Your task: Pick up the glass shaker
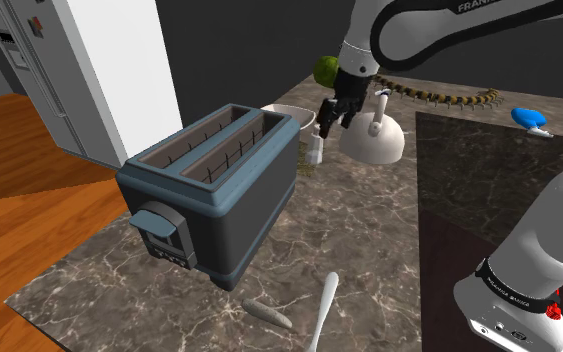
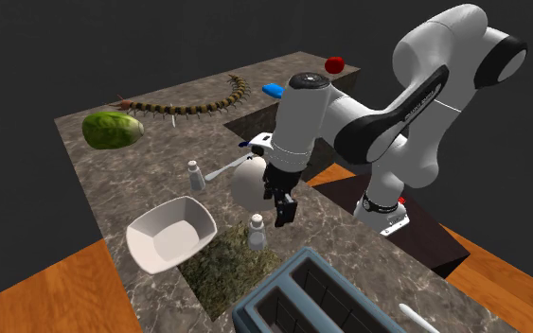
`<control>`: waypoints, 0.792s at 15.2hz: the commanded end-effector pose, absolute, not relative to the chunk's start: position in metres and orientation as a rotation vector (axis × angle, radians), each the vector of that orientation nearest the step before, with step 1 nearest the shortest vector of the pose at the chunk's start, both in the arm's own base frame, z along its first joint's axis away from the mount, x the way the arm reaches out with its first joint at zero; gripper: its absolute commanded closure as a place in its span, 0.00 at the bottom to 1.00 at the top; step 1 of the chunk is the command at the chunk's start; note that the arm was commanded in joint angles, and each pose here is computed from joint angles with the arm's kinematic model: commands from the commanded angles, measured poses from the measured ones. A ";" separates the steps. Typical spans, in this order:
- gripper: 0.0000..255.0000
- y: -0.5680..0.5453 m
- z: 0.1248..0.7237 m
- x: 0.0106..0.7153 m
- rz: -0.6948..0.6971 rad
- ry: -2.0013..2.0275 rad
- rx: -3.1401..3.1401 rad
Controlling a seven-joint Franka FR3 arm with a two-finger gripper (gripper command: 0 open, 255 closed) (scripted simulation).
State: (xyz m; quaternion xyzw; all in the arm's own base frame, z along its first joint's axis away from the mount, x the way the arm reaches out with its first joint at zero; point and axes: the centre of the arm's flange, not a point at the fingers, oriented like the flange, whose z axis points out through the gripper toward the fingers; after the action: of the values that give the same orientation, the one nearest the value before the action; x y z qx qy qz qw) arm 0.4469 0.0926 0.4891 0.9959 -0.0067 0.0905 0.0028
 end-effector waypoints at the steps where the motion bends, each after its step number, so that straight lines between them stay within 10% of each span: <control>1: 0.00 0.100 0.488 0.467 0.353 -0.026 3.117; 11: 0.00 0.102 0.446 0.473 0.374 -0.028 3.114; 12: 1.00 0.103 0.446 0.474 0.375 -0.028 3.114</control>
State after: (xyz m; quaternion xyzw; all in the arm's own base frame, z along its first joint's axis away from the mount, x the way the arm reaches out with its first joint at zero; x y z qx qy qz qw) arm 0.4735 0.1027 0.4473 0.9928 -0.0090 0.1192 0.0025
